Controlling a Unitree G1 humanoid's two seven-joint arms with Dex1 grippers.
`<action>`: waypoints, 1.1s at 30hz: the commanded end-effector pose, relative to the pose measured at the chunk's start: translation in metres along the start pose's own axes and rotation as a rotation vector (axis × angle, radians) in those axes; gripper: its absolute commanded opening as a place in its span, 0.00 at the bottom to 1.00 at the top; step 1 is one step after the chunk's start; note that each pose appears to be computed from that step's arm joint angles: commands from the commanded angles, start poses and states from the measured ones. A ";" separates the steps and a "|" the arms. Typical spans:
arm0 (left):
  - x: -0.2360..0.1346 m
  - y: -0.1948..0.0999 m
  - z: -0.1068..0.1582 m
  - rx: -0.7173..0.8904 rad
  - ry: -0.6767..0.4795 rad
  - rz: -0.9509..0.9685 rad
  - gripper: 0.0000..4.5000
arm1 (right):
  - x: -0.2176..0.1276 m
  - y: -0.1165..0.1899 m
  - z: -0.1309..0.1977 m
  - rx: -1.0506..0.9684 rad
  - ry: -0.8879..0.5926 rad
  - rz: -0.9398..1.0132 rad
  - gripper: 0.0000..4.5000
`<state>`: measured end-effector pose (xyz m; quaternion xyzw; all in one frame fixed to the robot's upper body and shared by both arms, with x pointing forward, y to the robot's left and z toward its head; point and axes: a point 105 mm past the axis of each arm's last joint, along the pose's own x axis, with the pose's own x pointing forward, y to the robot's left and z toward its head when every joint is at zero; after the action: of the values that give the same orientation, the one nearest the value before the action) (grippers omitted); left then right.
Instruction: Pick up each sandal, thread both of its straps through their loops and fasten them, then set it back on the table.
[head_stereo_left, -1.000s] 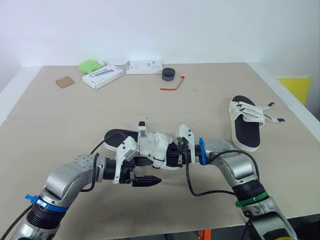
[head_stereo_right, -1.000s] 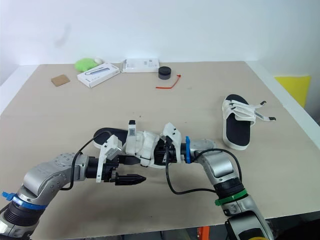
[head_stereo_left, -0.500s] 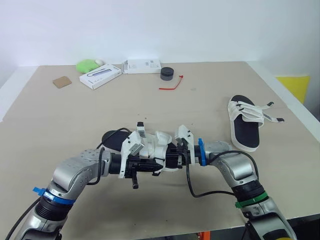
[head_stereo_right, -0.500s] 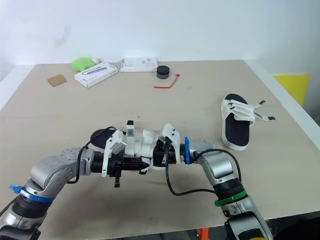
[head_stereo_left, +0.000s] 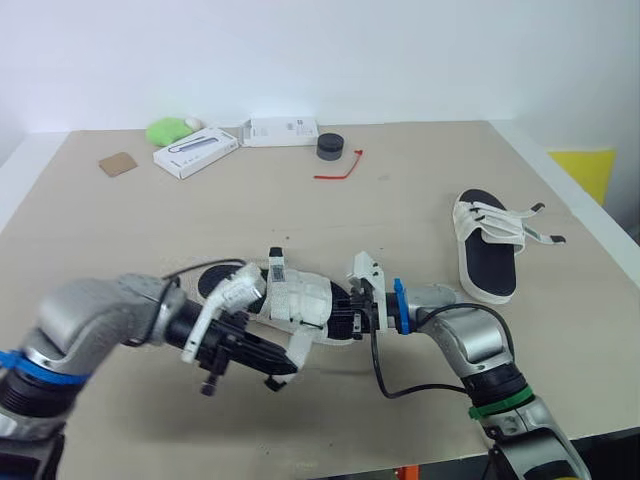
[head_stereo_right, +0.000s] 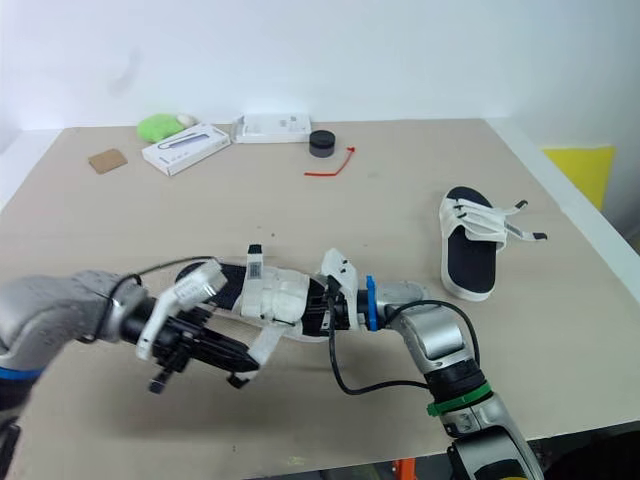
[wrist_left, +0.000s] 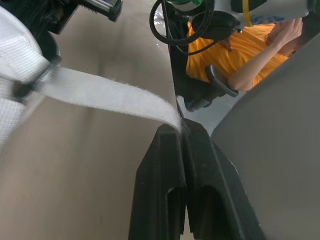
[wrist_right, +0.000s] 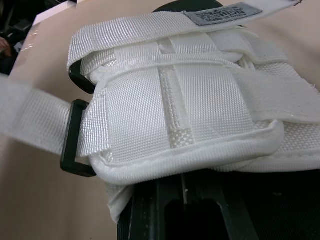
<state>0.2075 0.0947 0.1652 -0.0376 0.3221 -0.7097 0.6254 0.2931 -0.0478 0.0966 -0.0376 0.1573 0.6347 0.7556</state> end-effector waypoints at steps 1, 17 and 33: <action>0.002 -0.019 0.023 0.018 -0.084 -0.136 0.02 | 0.006 0.001 -0.060 0.189 0.156 -0.020 0.00; 0.025 0.123 0.044 -0.615 -0.358 0.296 0.02 | 0.006 -0.003 -0.059 0.176 0.152 -0.032 0.00; 0.015 0.161 0.050 -0.692 -0.407 0.535 0.45 | 0.005 -0.007 -0.059 0.176 0.143 -0.050 0.00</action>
<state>0.3631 0.0504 0.1331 -0.3160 0.3870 -0.3916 0.7727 0.3026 -0.0506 0.0889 -0.0339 0.1665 0.6165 0.7688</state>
